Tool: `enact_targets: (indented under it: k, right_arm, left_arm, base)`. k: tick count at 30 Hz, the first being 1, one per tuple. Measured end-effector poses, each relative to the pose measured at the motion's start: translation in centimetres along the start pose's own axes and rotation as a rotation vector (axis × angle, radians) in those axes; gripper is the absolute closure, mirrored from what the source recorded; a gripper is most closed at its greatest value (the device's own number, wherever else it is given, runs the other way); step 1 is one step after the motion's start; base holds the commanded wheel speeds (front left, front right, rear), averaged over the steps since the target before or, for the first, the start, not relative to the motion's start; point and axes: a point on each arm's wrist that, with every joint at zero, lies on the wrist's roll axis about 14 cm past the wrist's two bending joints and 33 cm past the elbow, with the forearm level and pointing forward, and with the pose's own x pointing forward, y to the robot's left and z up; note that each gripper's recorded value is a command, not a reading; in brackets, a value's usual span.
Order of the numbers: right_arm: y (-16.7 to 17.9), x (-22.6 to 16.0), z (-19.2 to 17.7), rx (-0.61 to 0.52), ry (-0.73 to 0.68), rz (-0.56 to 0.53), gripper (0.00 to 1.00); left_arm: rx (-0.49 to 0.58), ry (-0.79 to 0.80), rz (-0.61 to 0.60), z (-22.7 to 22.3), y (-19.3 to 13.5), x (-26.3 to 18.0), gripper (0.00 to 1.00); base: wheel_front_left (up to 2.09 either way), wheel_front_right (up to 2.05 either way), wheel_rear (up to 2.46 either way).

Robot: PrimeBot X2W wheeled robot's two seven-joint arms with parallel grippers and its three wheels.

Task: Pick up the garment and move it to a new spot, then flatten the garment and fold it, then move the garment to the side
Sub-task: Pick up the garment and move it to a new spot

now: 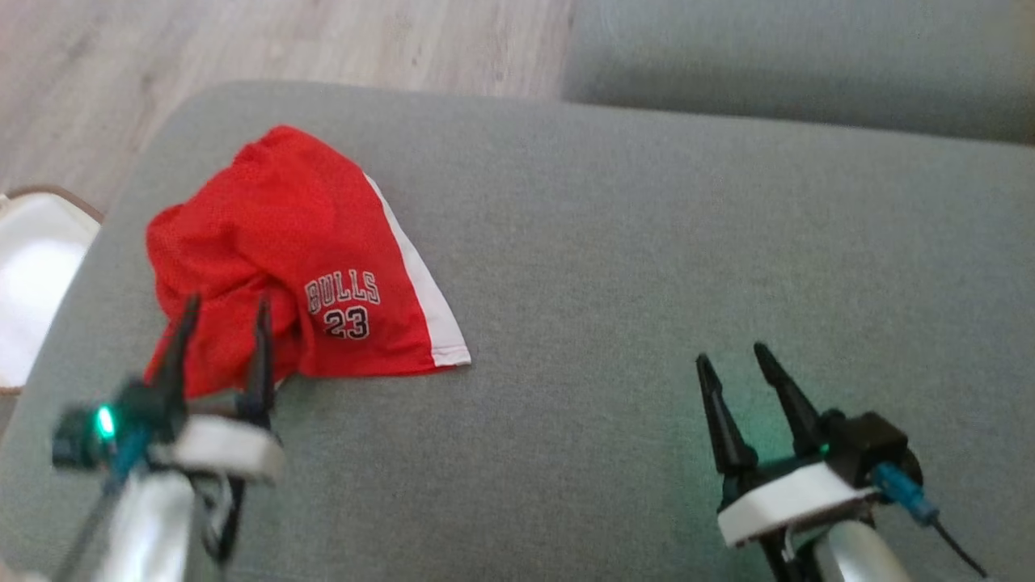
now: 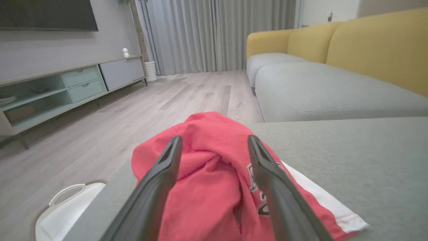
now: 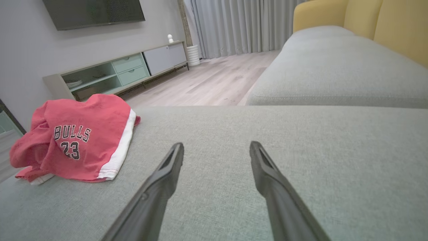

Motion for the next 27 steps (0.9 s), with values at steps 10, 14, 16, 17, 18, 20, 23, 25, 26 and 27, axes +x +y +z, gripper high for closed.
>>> enact_targets:
  k: [10,14,16,17,18,20,23,25,26,27]
  right_arm:
    - [-3.8,2.3,-0.4,0.008,-0.002,-0.075,0.00]
    - [-5.2,2.3,-0.8,0.014,0.007,-0.110,0.00]
    - [-5.9,2.3,-1.0,0.016,0.009,-0.128,0.00]
    - [-6.2,2.3,-1.0,0.017,0.009,-0.136,0.00]
    - [-6.5,2.2,-1.0,0.017,0.008,-0.143,0.00]
    - [-6.9,2.1,-1.2,0.018,0.013,-0.156,0.00]
    - [-7.5,1.8,-1.5,0.020,0.020,-0.172,0.00]
    - [-7.5,1.8,-1.4,0.019,0.018,-0.173,0.00]
    - [-7.5,1.8,-1.3,0.018,0.015,-0.172,0.00]
    - [-7.4,1.8,-1.2,0.017,0.012,-0.172,0.00]
  left_arm:
    - [0.192,0.224,-0.117,0.4,0.4,11.2,0.00]
    - [0.207,0.358,-0.164,-2.0,-0.5,13.1,0.00]
    - [0.214,0.438,-0.176,-3.6,-0.6,13.4,0.00]
    - [0.217,0.476,-0.182,-4.5,-0.5,13.4,0.00]
    - [0.219,0.514,-0.188,-5.4,-0.6,13.3,0.00]
    - [0.213,0.577,-0.198,-6.9,-0.8,13.0,0.00]
    - [0.187,0.651,-0.223,-8.9,-1.5,12.4,1.00]
    - [0.173,0.639,-0.226,-8.8,-1.6,12.4,1.00]
    - [0.172,0.628,-0.229,-8.6,-1.6,12.4,1.00]
    - [0.163,0.611,-0.228,-8.3,-1.6,12.5,1.00]
  base:
    - [0.00,0.00,0.00]
    - [0.00,0.00,0.00]
    - [0.00,0.00,0.00]
    - [0.00,0.00,0.00]
    - [0.00,0.00,0.00]
    - [0.00,0.00,0.00]
    - [0.00,0.00,0.00]
    - [0.00,0.00,0.00]
    - [0.00,0.00,0.00]
    - [0.00,0.00,0.00]
